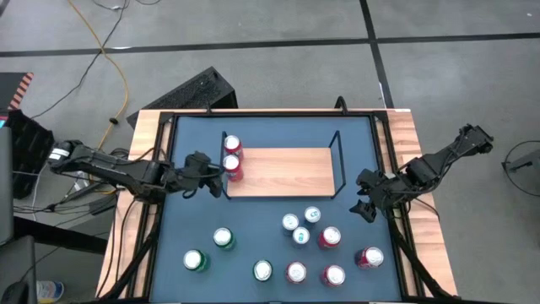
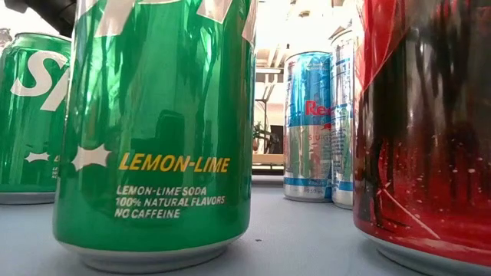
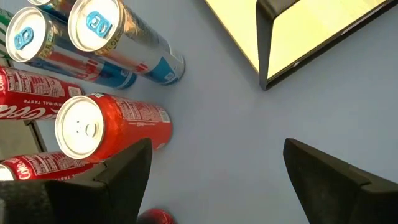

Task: Place canned beverage on shelf
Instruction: Adjust the orange soda cans on the shelf

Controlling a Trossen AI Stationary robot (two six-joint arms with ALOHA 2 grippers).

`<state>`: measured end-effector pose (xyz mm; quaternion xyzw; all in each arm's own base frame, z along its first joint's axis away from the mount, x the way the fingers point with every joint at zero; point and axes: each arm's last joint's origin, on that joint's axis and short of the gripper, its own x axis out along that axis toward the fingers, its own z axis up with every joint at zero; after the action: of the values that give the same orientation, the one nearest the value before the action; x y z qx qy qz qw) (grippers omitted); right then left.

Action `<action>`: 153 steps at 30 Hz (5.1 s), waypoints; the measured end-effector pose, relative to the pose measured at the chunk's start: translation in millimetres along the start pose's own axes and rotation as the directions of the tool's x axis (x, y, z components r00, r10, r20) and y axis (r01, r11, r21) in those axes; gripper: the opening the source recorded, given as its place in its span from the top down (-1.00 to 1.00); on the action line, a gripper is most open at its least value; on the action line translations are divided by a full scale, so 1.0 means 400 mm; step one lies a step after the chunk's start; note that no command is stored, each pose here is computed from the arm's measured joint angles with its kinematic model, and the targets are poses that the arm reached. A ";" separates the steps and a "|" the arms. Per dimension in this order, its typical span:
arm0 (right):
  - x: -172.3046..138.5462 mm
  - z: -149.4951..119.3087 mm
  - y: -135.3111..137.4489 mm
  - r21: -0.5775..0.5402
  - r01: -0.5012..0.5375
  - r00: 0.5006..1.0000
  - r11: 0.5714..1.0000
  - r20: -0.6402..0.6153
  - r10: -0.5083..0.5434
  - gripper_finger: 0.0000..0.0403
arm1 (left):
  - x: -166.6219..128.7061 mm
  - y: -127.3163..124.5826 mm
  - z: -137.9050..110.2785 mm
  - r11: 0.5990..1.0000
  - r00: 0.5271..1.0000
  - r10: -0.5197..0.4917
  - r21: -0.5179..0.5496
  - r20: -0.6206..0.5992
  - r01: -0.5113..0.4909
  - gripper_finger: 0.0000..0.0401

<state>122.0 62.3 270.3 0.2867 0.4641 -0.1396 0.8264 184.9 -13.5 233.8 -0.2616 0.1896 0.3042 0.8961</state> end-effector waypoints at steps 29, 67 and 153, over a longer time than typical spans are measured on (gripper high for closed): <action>0.000 0.002 0.000 0.014 0.014 0.999 1.000 0.031 -0.014 -0.72 | 0.039 0.007 -0.012 0.996 0.996 0.079 0.040 -0.034 -0.077 1.00; 0.000 0.011 0.003 0.039 0.029 0.992 0.999 0.123 -0.033 -0.72 | 0.094 -0.017 -0.003 0.985 0.995 0.078 0.149 0.063 -0.087 1.00; 0.359 0.596 0.247 -0.407 0.241 0.788 0.881 0.612 0.068 -0.72 | 0.032 0.196 0.001 0.982 0.977 -0.120 -0.125 0.174 0.142 1.00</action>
<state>411.1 2.3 279.1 -0.0026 0.2052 -0.1481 0.9674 143.9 45.6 199.9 -0.3080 0.0756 0.2772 0.9069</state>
